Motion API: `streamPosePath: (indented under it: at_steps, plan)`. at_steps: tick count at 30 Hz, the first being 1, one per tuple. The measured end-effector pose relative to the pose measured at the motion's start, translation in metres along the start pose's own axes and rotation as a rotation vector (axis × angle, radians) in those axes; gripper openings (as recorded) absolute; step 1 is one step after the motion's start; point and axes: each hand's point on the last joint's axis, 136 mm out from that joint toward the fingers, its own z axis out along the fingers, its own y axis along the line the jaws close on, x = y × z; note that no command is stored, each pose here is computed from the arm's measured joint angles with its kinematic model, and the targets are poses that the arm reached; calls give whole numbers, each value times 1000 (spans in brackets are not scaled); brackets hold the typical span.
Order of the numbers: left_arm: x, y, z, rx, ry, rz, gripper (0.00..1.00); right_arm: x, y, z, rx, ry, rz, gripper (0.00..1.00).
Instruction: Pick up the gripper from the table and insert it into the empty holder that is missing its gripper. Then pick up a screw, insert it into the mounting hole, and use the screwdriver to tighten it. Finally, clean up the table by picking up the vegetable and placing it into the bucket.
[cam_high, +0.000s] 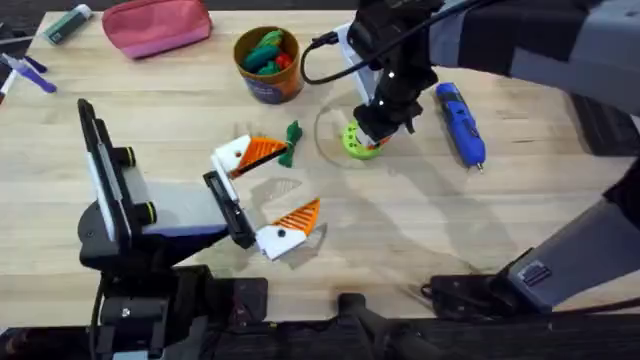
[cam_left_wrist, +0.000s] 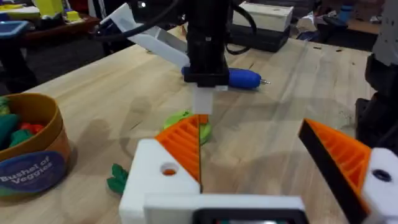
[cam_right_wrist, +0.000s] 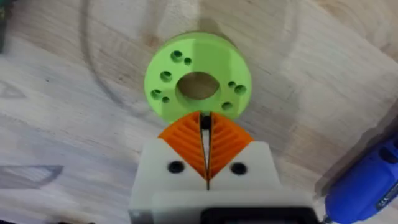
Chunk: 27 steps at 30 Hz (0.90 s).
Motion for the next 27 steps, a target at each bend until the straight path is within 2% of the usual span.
streamPosePath:
  at_steps: [7, 17, 24, 27]
  plan:
    - [0, 0, 0, 0, 0, 0, 986, 6, 2, -18, 4, -11, -9, 7]
    - [0, 0, 0, 0, 0, 0, 985, -6, 6, -68, 3, -121, -20, 7]
    - [0, 0, 0, 0, 0, 0, 985, 1, 9, -96, 3, -102, -31, 6]
    - [0, 0, 0, 0, 0, 0, 985, -6, 14, -119, 0, -142, -44, 6]
